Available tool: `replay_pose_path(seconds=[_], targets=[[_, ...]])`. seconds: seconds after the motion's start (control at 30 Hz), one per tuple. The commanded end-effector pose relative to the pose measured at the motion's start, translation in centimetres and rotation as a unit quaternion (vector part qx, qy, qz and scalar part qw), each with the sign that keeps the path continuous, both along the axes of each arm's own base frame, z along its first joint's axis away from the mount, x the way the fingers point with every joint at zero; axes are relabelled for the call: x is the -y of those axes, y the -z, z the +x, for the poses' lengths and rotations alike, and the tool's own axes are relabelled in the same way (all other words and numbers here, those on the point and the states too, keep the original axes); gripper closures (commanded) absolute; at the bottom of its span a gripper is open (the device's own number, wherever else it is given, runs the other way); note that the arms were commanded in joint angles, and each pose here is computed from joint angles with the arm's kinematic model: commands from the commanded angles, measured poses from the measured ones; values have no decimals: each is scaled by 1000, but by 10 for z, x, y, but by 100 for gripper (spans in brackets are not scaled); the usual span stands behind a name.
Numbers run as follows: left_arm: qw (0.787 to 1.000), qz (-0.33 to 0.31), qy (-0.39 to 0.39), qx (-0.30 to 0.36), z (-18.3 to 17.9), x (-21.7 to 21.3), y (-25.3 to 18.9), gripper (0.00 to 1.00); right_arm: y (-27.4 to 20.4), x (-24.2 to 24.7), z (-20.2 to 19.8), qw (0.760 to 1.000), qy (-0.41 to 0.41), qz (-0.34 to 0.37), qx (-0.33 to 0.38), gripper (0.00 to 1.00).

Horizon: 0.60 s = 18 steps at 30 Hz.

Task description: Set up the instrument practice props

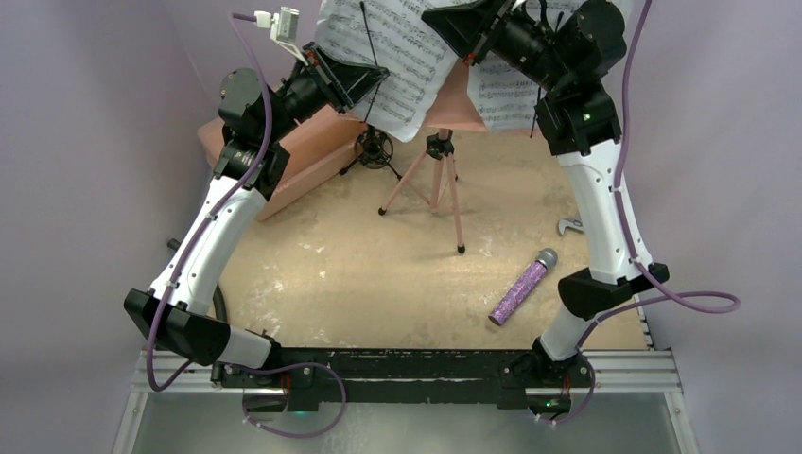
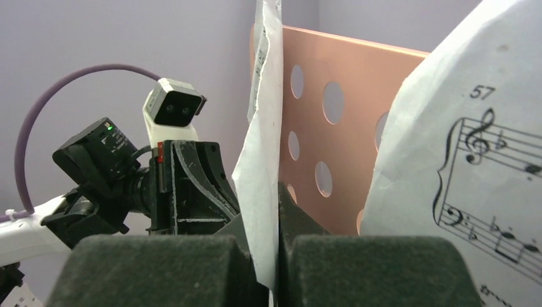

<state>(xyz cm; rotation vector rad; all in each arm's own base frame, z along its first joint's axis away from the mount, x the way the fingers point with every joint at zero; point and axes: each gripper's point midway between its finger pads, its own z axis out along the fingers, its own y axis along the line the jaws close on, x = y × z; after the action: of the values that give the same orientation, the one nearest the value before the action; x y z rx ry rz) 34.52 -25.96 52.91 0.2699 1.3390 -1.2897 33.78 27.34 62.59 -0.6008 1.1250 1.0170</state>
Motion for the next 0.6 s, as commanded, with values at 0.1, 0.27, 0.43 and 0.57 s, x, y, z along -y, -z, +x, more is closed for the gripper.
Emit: replay_pose_path(seconds=[0.1,0.27,0.43,0.57], targets=[[999,2,22,28,-20,1,-15,100,-40,0,-28,996,-39,40,64,100],[999,2,23,28,-21,1,-15,97,-40,-3,-29,996,-53,44,60,95],[999,1,22,26,-21,1,-15,65,-35,-1,-27,997,-44,47,46,78],[1000,0,15,24,-18,0,-15,56,-35,6,-28,998,-21,51,39,61]])
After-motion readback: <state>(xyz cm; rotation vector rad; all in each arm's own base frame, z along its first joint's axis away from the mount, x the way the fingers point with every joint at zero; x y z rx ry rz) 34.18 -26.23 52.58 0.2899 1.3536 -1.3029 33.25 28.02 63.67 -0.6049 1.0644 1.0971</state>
